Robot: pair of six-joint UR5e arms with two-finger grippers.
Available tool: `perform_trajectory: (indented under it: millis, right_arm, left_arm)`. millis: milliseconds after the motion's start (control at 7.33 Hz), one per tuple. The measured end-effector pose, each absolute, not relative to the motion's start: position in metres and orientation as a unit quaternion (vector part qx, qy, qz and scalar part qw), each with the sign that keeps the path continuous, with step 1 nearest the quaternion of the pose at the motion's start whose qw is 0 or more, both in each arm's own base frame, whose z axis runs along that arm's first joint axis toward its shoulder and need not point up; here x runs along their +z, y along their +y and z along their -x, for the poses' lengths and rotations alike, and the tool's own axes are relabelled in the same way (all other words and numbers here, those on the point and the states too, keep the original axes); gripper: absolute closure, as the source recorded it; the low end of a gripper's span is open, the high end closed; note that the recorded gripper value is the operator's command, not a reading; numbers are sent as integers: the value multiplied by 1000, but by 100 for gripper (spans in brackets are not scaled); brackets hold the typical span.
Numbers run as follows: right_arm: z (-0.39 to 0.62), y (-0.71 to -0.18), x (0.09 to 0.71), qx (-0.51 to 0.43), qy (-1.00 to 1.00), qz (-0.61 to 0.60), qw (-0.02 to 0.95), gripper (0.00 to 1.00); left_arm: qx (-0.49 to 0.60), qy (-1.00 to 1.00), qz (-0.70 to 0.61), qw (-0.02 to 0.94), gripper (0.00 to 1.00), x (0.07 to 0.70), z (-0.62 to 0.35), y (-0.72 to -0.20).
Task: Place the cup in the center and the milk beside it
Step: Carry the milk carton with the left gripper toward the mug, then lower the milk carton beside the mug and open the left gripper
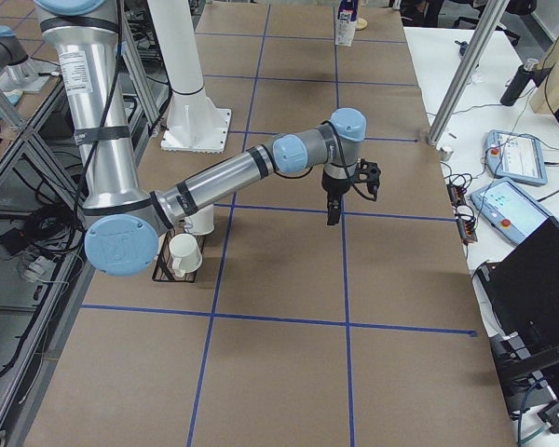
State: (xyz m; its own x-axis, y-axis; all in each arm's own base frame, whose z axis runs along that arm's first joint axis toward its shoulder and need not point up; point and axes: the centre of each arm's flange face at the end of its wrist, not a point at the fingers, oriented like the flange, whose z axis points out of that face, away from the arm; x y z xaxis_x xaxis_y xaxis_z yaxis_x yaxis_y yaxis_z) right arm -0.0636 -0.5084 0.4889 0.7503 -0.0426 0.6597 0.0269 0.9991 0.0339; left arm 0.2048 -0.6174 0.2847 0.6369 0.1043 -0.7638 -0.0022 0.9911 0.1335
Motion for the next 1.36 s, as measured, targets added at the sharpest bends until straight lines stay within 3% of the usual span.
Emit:
perform_trajectory:
  millis: [545,818,1364]
  right_arm:
    - [54,-501,505,-20,-348,-5,937,0]
    - [53,-498,509,-19,-348,-2,937,0]
    - [53,-498,509,-19,-349,-1,937,0]
  left_arm:
    - [-34,431,-29,901,100,164,-380,-567]
    - [-54,427,-17,903,100,118,-430,-579]
    - [-64,408,-13,910,100,106,-459,-595]
